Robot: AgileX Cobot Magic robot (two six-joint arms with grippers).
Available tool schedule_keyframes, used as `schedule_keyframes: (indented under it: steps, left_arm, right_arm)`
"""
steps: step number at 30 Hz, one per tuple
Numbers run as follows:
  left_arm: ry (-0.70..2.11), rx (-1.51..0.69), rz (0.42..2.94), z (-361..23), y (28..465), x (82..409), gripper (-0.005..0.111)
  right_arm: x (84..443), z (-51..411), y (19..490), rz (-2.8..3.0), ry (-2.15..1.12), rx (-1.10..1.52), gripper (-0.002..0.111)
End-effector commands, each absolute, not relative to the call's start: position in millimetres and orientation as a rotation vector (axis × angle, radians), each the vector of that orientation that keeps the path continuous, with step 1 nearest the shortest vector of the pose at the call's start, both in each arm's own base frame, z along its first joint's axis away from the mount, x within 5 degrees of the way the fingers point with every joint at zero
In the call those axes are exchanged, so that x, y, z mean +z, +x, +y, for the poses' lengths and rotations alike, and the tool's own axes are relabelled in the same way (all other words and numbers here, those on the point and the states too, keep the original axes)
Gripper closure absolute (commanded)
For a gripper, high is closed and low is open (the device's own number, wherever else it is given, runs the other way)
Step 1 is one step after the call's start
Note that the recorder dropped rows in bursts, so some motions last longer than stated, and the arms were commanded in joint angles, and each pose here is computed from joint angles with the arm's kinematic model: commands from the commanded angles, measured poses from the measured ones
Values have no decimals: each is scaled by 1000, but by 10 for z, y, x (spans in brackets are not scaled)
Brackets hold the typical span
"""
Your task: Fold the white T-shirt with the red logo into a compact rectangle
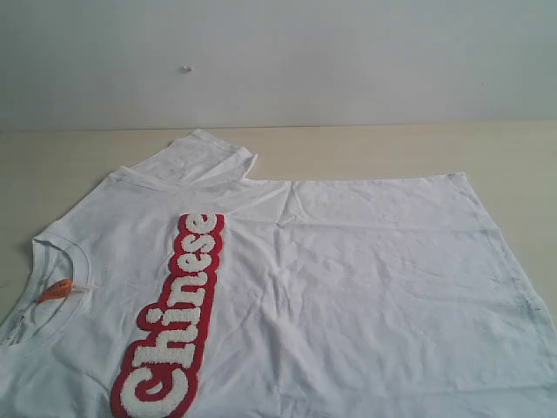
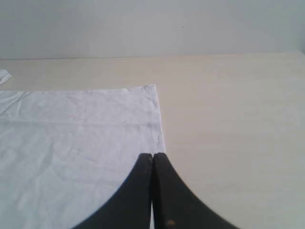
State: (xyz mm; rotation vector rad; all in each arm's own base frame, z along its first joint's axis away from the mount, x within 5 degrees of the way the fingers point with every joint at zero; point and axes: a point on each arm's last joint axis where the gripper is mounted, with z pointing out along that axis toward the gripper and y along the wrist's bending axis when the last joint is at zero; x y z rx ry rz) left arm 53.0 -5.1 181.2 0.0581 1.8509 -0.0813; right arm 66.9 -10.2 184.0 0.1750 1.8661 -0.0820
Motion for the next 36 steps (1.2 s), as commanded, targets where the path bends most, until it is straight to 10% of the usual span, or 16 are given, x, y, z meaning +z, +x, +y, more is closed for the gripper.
schedule_keyframes:
  steps: [1,36]
  left_arm:
    - [43,-94,1837,-52,530,1814,107]
    - [-75,-213,1522,-50,561,2099,107]
  right_arm:
    - [1848,-105,667,1844,171,-90,108]
    - [1848,-105,667,1844,171,-90,108]
